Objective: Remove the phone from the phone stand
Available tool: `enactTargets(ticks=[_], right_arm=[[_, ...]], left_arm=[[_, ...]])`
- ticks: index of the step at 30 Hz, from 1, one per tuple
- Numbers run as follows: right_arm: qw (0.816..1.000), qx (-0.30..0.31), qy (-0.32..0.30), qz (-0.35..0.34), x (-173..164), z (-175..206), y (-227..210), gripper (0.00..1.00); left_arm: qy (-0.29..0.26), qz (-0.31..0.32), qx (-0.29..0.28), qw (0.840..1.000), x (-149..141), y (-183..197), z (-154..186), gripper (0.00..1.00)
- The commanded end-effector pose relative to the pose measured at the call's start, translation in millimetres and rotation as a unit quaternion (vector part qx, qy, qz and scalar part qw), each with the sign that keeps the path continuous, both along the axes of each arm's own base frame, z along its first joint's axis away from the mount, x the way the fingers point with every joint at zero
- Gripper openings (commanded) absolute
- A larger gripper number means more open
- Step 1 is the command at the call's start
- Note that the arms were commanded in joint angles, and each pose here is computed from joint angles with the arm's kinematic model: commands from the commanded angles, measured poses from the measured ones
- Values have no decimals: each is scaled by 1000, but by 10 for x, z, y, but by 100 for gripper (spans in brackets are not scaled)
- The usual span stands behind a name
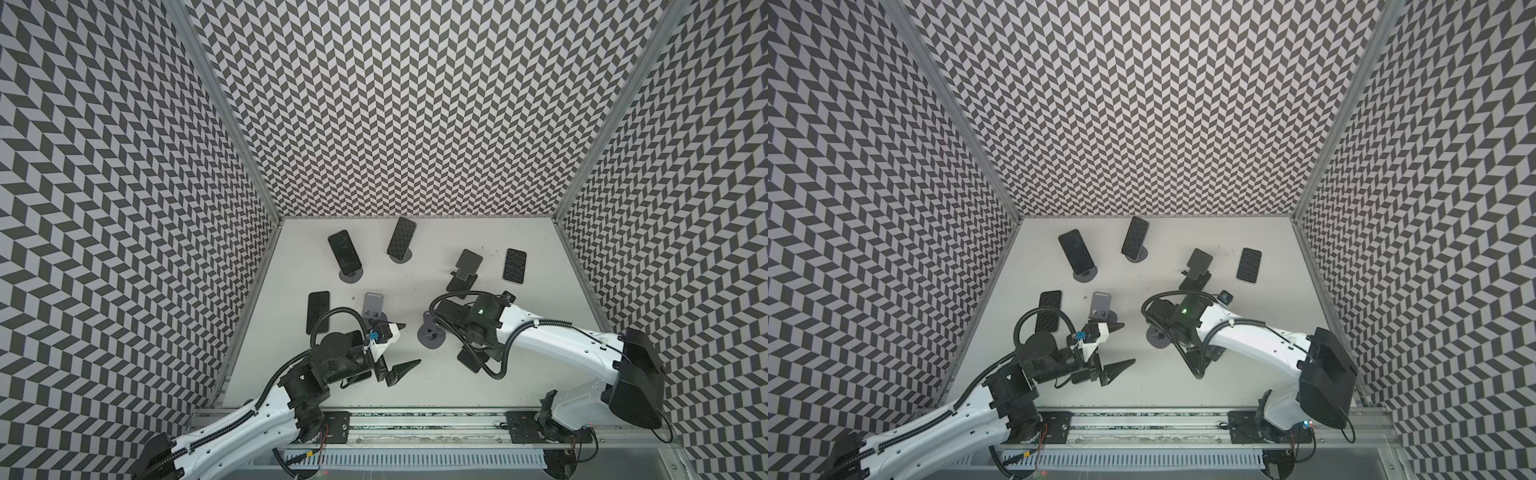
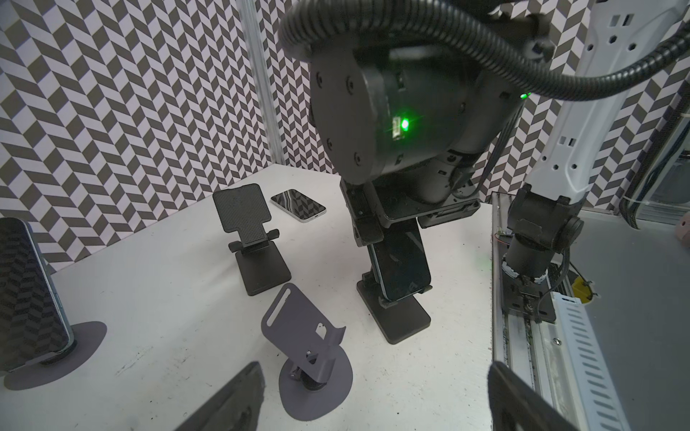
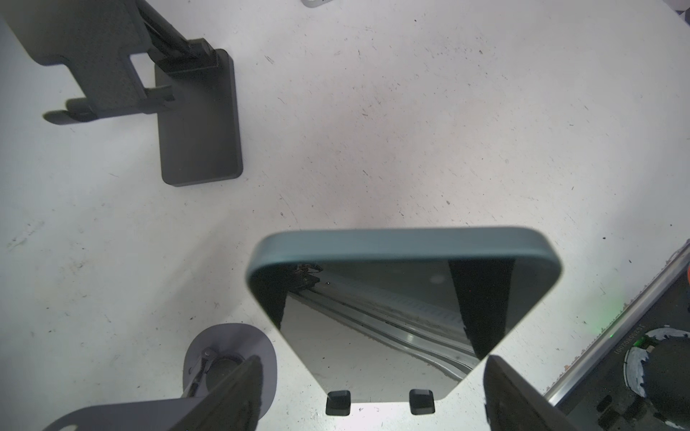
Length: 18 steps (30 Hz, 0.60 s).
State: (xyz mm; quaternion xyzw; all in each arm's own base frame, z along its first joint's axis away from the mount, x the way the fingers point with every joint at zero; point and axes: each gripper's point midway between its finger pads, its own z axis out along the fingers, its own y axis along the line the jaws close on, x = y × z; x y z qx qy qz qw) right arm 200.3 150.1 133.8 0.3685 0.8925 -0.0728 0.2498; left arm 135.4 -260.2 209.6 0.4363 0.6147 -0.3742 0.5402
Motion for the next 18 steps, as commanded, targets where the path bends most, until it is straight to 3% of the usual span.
enactTargets(ticks=[1,18], right_arm=[[1000,0,8,-13,-31,-25,-21,91],[1000,-7,21,-15,-93,-100,-74,91]], left_arm=[[-4,-8,5,1000,-37,-22,-18,93],[-4,-6,7,1000,-43,-22,-30,93]])
